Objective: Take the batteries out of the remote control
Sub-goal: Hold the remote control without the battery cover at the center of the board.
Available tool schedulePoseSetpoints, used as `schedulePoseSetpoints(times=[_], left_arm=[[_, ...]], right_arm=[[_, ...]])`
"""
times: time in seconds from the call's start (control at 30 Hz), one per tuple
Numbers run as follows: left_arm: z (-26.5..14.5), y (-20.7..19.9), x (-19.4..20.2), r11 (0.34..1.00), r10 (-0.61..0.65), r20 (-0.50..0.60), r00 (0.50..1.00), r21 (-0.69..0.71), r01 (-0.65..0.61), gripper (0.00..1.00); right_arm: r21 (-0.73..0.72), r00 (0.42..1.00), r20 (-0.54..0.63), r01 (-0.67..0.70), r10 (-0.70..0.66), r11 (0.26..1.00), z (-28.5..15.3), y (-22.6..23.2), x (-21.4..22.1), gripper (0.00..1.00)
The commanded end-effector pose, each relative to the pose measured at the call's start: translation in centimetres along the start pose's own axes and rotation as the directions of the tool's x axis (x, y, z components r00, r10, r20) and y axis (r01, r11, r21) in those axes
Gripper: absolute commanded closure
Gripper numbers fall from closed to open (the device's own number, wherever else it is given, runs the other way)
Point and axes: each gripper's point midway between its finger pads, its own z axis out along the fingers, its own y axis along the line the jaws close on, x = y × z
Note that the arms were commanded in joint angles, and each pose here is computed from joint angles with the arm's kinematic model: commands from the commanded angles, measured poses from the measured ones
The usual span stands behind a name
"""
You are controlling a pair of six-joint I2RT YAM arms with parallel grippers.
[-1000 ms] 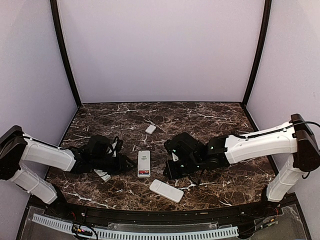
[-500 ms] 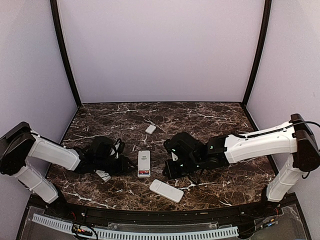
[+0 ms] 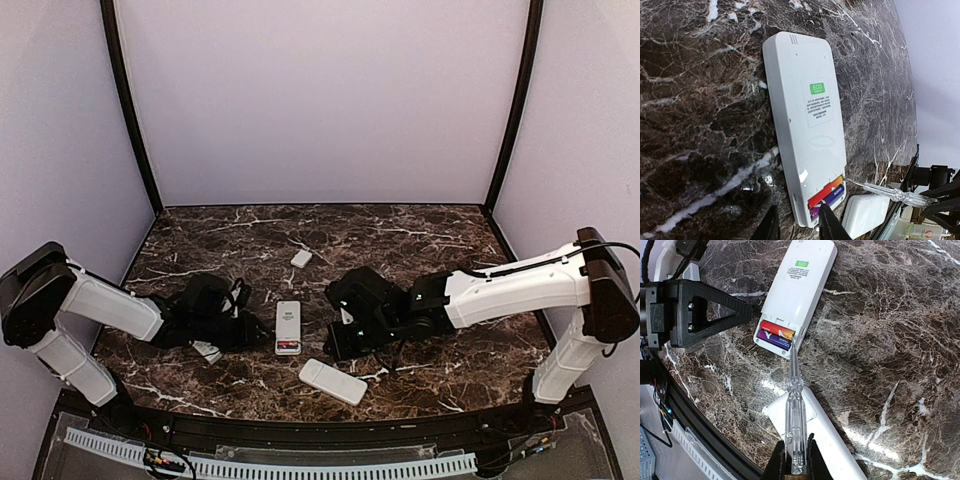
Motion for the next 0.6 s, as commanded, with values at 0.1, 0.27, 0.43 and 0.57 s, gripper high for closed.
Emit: schedulePoseSetpoints(times=[0.1,0.27,0.43,0.57], left_arm=[[0.5,-0.5,-0.2,1.0,0.02,0.001,1.0,0.021,-0.02,0.74],[1.0,-0.5,0.0,0.999,0.018,-0.01,1.0,0.03,-0.018,0.78],[1.3,-0.3,0.1,0.999,0.014,-0.018,1.0,0.031,-0.014,0.81],[1.5,-0.2,0.2,0.999,0.01,-0.026,1.0,0.032,-0.009,0.85]], right_arm=[[-0.001,1.0,-0.002,-0.002,0.002,1.0,0.2,0.7,0.0,1.0],[-0.003,1.0,-0.009,-0.01,0.01,1.0,0.4,0.8,0.1,1.0],[-0.007,1.0,-0.01,-0.014,0.014,1.0,0.4,0.8,0.1,1.0],[-0.007,1.0,-0.013,-0.014,0.014,1.0,0.5,0.9,0.2,1.0]])
